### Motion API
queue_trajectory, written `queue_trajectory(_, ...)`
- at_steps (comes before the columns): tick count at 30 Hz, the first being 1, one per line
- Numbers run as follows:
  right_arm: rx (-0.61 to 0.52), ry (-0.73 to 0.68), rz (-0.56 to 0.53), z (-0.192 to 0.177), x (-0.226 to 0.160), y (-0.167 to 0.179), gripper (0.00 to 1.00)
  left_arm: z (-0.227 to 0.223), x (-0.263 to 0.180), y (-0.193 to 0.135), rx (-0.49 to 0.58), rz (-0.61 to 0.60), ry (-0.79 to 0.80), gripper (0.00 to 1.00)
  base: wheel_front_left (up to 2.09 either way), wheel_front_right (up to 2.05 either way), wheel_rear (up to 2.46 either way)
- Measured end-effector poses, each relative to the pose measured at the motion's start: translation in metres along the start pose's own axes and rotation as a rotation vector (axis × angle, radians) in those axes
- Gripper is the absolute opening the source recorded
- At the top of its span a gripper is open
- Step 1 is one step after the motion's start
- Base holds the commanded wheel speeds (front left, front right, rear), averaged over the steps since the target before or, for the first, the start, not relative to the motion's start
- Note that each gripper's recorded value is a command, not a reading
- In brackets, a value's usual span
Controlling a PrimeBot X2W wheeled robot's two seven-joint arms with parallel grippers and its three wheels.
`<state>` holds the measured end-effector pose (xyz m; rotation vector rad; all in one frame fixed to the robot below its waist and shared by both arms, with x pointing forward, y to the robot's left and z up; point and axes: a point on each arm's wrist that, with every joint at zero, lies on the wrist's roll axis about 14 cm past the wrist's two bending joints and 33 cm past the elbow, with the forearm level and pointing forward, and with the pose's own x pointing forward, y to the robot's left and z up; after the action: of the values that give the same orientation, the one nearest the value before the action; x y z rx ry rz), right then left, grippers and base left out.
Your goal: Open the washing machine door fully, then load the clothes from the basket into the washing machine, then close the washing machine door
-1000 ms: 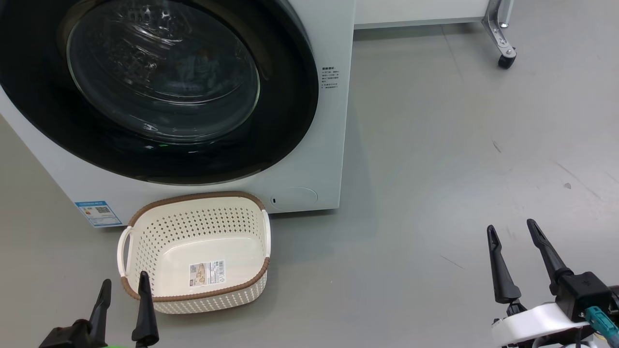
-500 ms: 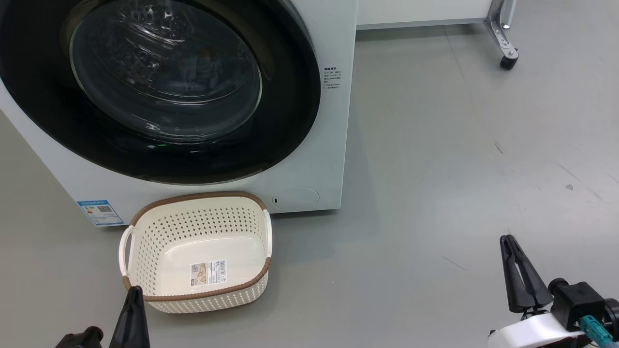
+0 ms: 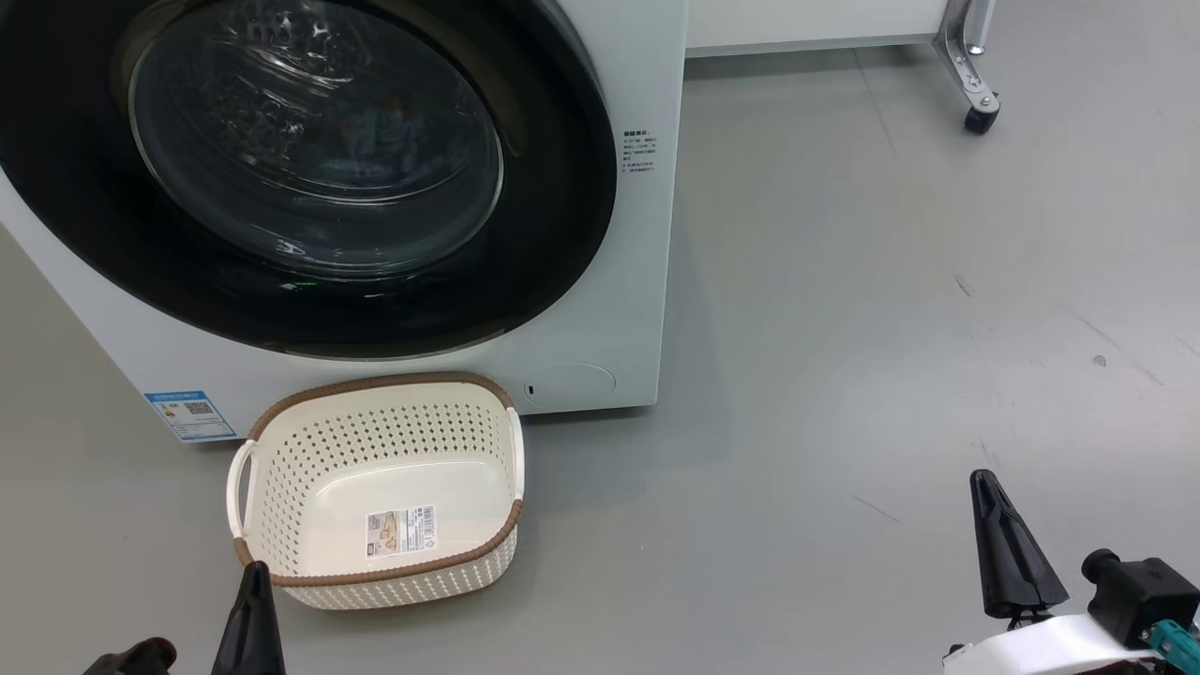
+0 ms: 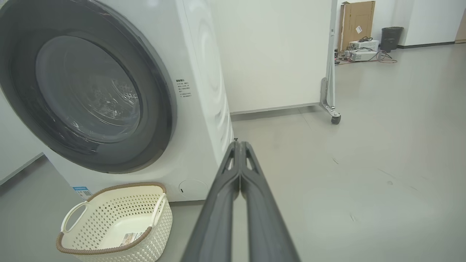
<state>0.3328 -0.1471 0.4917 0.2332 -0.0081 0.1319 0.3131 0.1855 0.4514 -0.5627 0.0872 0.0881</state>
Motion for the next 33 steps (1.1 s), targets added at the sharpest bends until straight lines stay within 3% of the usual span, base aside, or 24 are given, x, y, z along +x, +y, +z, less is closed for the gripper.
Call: queue_trajectory(33, 0.502, 0.033, -0.160, -0.004, 0.010, -0.036, 0.00, 0.001, 0.019, 0.000, -0.367, 0.029, 0.040, 0.00, 0.00, 0.00, 0.00)
